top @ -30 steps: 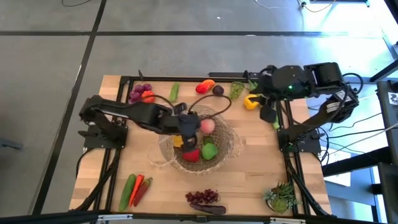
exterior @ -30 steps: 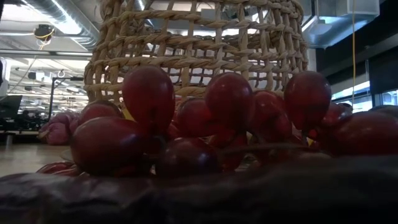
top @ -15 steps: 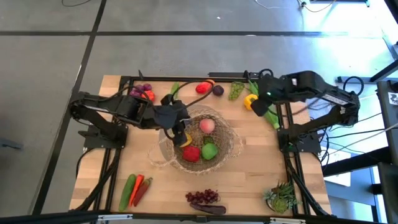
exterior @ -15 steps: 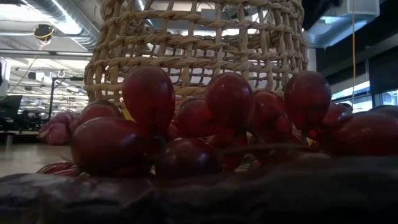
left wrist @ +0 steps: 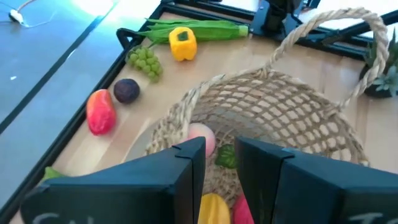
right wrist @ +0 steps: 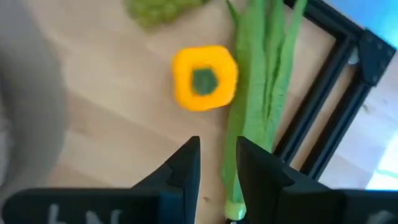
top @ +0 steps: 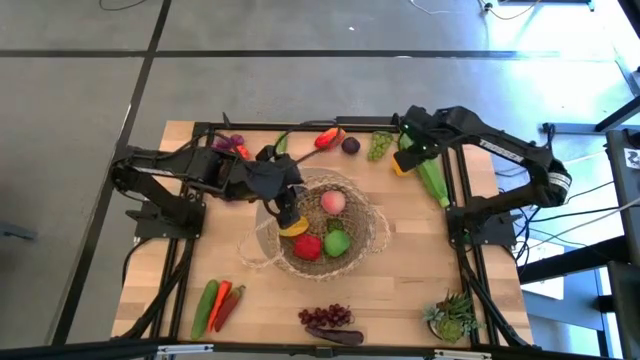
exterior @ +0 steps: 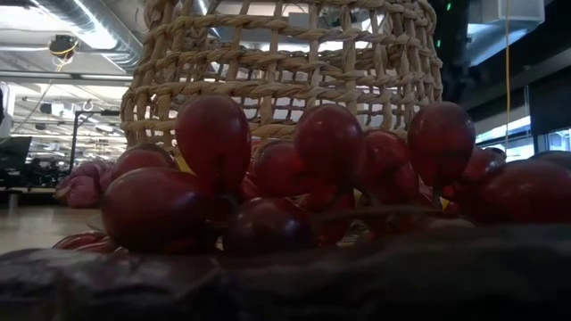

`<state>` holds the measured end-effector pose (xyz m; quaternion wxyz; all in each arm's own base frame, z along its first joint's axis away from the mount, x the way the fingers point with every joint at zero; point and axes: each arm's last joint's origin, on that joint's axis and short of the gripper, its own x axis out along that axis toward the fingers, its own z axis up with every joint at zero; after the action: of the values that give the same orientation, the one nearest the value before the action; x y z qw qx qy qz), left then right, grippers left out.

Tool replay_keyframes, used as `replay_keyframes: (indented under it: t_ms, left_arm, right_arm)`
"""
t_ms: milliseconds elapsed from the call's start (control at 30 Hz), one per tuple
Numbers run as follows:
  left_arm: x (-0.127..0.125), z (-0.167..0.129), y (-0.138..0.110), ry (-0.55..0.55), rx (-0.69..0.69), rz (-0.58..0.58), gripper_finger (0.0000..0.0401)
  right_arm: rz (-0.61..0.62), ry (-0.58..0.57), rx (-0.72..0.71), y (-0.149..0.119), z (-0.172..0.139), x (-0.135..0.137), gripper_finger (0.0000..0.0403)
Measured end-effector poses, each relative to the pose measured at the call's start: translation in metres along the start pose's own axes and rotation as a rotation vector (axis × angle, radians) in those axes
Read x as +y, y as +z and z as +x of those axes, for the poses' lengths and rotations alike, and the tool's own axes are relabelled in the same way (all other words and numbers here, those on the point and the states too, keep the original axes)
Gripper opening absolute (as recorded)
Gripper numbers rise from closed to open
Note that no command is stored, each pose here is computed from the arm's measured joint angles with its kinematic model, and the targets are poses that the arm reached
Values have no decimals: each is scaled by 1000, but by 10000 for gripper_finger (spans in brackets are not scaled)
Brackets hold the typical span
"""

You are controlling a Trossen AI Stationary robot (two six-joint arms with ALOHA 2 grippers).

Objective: Build produce basket
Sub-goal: Put the yellow bell pepper into the brown basket

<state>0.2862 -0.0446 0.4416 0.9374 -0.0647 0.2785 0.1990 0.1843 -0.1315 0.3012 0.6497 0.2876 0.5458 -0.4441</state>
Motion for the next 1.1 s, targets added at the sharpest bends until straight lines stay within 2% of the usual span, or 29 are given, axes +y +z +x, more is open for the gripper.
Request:
replay_keyframes:
  t_ms: [67, 233, 400, 900, 1100]
  left_arm:
    - [4, -1, 1, 7, -4, -8, 75]
    - [10, -5, 2, 16, -4, -14, 75]
    - [11, -11, 2, -13, -5, -19, 75]
    - [5, -13, 0, -78, 17, -33, 75]
    - [4, -13, 0, -81, 17, -31, 75]
  right_arm:
    - [20, -12, 27, 4, 14, -3, 97]
    - [11, 48, 52, 16, 44, -1, 97]
    - [3, 39, 70, 22, 66, 3, 97]
    - [-37, -21, 159, 32, 101, 12, 97]
    - [-46, -56, 160, 33, 106, 13, 65]
